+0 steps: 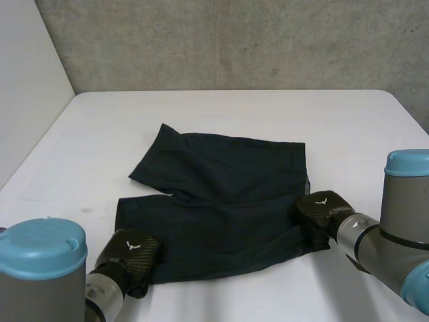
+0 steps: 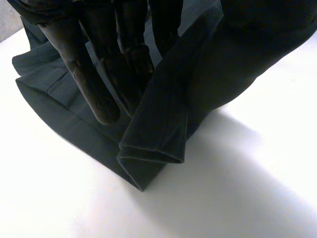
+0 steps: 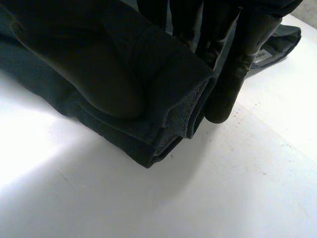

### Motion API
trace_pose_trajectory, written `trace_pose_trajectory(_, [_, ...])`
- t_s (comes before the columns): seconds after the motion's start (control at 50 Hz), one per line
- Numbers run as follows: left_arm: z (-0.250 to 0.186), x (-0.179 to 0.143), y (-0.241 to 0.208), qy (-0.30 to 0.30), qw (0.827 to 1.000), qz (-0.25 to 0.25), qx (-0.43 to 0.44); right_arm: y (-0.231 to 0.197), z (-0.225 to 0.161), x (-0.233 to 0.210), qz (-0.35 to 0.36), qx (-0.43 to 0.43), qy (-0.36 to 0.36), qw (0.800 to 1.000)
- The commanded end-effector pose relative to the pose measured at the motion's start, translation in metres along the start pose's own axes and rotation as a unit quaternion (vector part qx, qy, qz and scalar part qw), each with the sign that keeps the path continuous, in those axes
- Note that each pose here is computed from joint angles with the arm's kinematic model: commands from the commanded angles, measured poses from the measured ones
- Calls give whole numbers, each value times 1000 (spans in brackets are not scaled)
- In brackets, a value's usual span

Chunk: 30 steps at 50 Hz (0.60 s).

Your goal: Fold the shorts.

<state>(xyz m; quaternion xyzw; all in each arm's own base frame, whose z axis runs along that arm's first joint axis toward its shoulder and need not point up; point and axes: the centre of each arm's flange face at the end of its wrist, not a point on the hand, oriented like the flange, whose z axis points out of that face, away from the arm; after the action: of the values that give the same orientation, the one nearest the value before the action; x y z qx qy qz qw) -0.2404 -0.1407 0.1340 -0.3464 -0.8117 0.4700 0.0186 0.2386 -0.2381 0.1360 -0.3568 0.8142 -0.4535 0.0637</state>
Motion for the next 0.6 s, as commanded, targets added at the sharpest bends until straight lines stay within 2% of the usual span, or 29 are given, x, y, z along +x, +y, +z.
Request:
trace_pose_trajectory(0.02, [-8,-5,-16,-2,999,31,12,-12,-24,-4,-52,5,-25,998])
trace_pose_trajectory(0.12, [-43,-14,-35,-4,997,72,29,-21,-58,-15,-123,-2,-83,989])
trace_pose_trajectory(0.18, [-70,-15,-34,12,993,120,2,-20,-80,-20,-151,-25,-117,981])
trace_pose_trajectory(0.24, [-95,-16,-29,28,987,154,-23,-11,-100,-17,-169,-73,-142,973])
trace_pose_trajectory(0.32, [-112,-15,-29,43,983,174,-26,-1,-116,-10,-191,-128,-176,957])
trace_pose_trajectory(0.44, [-101,-28,-39,16,983,184,-15,-4,-109,20,-176,-133,-147,964])
trace_pose_trajectory(0.6, [-28,-40,-74,-45,974,211,65,-20,-64,47,-80,-66,-85,991])
